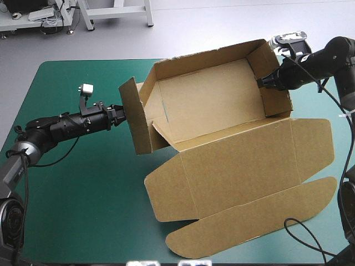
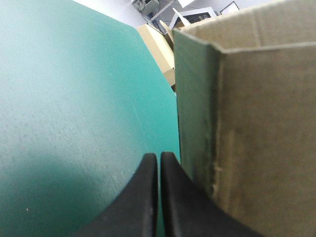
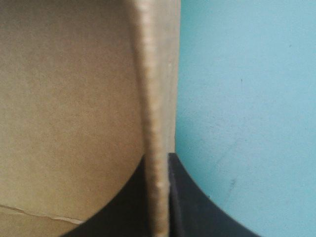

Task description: Fold the box

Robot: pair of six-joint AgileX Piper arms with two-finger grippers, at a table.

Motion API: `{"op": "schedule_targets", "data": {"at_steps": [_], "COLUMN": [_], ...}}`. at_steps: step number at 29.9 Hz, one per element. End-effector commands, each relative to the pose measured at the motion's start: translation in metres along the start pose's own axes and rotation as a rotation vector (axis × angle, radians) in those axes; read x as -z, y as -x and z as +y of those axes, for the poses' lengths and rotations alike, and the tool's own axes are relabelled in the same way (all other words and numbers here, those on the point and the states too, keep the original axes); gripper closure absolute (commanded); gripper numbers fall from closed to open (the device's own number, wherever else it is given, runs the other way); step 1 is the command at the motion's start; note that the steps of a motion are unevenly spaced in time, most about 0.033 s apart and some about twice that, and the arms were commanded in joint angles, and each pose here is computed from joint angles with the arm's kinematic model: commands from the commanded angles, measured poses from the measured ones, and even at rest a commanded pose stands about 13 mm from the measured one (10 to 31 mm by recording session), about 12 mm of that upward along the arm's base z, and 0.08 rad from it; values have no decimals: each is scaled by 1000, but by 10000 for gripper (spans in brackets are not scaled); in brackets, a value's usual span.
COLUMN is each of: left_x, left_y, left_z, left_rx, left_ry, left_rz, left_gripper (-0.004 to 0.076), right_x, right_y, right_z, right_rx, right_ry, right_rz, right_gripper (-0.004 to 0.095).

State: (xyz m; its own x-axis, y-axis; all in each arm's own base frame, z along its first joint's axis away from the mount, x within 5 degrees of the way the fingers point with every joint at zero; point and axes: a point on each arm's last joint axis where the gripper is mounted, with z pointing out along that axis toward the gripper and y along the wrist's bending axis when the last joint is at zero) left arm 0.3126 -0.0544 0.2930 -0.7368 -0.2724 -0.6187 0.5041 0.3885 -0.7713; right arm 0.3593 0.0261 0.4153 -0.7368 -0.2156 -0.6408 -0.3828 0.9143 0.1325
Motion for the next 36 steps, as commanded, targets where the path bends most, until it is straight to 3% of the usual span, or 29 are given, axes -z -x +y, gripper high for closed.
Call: {"op": "schedule_targets", "data": {"at_steps": [1, 14, 24, 27, 36], "left_x": [6, 1, -19, -18, -17], "left_y": [15, 21, 25, 31, 35], "left_z": [-35, -45, -78, -85, -90], "left_rx": [-30, -21, -84, -81, -75], "left_ry": [-168, -186, -271, -279, -285], "left_rz": [-34, -16, 38, 33, 29], "left_gripper": [716, 716, 706, 633, 295], "right_x": [22, 15, 14, 14, 14], "right_y": [9, 16, 19, 19, 21], "right_z": [5, 1, -1, -1, 1], "right_rx": [-4, -32, -47, -47, -59], "right_ry": [-12, -23, -32, -34, -28], "right_rz": [-112, -169, -194, -196, -218], "right_gripper": [925, 925, 924, 924, 924]}}
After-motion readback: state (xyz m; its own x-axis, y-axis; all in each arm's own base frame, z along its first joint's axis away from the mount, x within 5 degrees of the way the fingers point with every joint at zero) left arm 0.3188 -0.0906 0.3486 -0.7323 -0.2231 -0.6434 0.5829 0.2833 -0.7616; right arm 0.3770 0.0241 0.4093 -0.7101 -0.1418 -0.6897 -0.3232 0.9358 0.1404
